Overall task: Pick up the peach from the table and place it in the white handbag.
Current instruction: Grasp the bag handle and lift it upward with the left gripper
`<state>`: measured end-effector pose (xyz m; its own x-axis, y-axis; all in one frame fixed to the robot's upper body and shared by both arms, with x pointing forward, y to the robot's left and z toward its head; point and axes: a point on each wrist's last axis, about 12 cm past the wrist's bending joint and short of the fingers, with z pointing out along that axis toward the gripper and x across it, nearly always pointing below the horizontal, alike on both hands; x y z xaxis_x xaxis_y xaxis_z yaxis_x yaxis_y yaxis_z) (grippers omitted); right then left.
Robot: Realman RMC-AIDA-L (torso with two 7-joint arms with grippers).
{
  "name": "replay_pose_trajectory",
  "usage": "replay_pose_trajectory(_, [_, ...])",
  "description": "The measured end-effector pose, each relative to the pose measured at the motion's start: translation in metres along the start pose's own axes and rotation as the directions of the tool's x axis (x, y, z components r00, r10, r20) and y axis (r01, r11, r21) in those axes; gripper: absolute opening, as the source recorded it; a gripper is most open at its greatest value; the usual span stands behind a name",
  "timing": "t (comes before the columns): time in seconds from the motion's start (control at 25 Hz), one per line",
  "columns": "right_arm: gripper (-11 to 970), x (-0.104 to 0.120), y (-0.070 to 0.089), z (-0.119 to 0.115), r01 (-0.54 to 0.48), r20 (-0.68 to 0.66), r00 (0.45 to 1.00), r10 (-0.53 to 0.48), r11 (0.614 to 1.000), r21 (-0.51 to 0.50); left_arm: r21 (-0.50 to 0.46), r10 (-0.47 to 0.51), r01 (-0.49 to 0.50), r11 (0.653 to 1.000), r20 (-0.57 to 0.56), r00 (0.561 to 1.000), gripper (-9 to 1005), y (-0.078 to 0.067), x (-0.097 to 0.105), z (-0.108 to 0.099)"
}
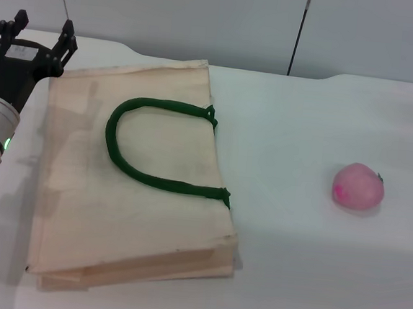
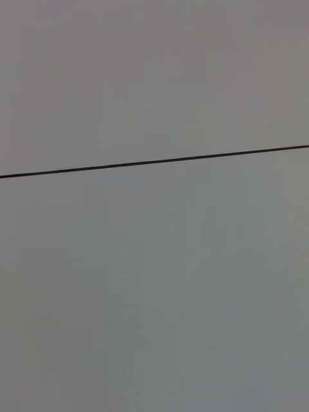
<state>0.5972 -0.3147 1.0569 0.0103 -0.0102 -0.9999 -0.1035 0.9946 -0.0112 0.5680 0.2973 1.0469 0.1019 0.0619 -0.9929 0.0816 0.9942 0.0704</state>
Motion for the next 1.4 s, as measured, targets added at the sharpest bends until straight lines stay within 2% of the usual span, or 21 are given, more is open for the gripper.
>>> replay_pose_trajectory(0.96, [863, 0.000, 0.000, 0.000, 0.000, -0.001, 1.000, 0.000, 1.000, 0.001, -0.001, -0.004, 0.004, 1.000, -0.001, 1.000, 784, 0.000, 0.000, -0.001])
replay_pose_trajectory(1.2, [863, 0.002, -0.002, -0.003, -0.008, -0.006, 1.000, 0.008, 1.000, 0.005, 0.013, -0.050, 0.051, 0.999, -0.008, 0.999, 784, -0.007, 0.001, -0.001])
replay_pose_trajectory(1.4, [864, 0.001, -0.006, -0.003, -0.066, -0.012, 0.998, 0.066, 0.998, -0.006, 0.075, -0.144, 0.146, 0.986, -0.031, 0.989, 784, -0.012, 0.002, -0.001])
